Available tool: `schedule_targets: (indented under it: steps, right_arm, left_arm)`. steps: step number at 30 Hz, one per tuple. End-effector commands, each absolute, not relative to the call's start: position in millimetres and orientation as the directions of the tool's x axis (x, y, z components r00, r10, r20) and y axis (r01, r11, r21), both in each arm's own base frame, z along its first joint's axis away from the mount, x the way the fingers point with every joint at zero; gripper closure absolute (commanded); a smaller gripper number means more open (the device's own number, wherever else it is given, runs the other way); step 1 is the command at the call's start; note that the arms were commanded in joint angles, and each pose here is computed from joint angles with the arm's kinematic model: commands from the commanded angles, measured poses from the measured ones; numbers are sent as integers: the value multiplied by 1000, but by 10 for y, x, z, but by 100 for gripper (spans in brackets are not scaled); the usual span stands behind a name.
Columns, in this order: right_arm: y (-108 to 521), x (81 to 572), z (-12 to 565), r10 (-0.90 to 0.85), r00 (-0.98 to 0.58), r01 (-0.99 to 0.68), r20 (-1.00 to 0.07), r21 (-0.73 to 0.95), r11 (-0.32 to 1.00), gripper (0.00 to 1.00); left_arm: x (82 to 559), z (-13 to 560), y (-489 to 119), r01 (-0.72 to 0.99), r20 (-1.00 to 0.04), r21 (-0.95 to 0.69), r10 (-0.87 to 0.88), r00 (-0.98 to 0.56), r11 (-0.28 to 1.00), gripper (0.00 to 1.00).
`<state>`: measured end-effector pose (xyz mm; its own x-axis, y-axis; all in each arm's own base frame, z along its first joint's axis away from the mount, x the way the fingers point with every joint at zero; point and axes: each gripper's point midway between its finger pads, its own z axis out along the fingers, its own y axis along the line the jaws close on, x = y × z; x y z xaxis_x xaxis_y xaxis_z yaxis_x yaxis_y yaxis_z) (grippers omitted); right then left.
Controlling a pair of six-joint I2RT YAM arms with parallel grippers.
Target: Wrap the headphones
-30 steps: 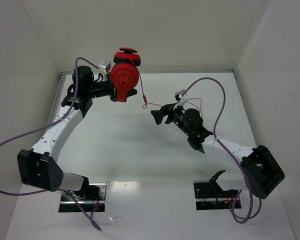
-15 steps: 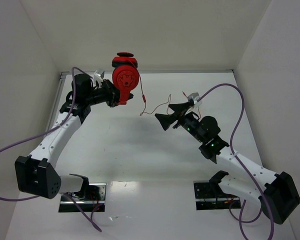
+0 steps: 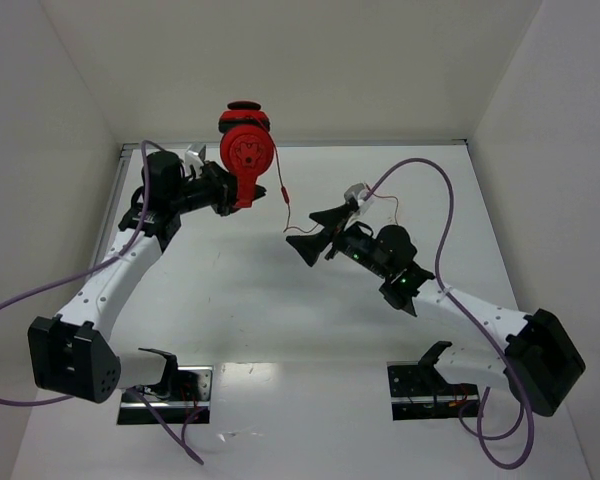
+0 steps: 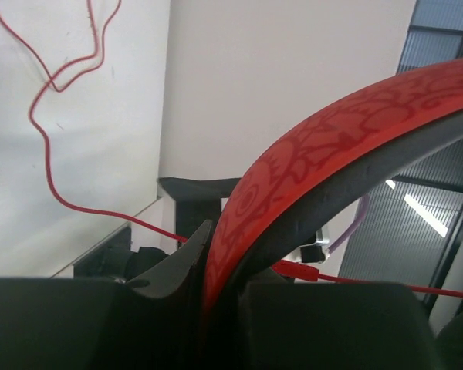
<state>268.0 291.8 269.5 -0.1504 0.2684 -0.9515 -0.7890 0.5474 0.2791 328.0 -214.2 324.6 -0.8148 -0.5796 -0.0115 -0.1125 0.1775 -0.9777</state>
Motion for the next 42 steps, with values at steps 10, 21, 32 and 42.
schedule_targets:
  steps: [10,21,32,42]
  right_arm:
    - [3225,2993,3250,357,57,-807,-932,167,567,44]
    - [3543,3149,3206,339,94,-814,-936,124,567,23]
    - [3488,3591,2843,292,98,-681,-951,150,717,99]
    - [3402,3990,2919,158,229,-592,-960,-8,806,99]
  left_arm:
    - [3015,4263,-2215,135,-140,-990,-473,-870,44,100]
    - [2869,4229,-2236,155,-165,-986,-412,-896,59,100]
    - [2760,4382,-2235,271,-277,-960,-378,-883,69,100]
    - [2416,4211,-2223,363,-379,-925,-247,-892,109,100]
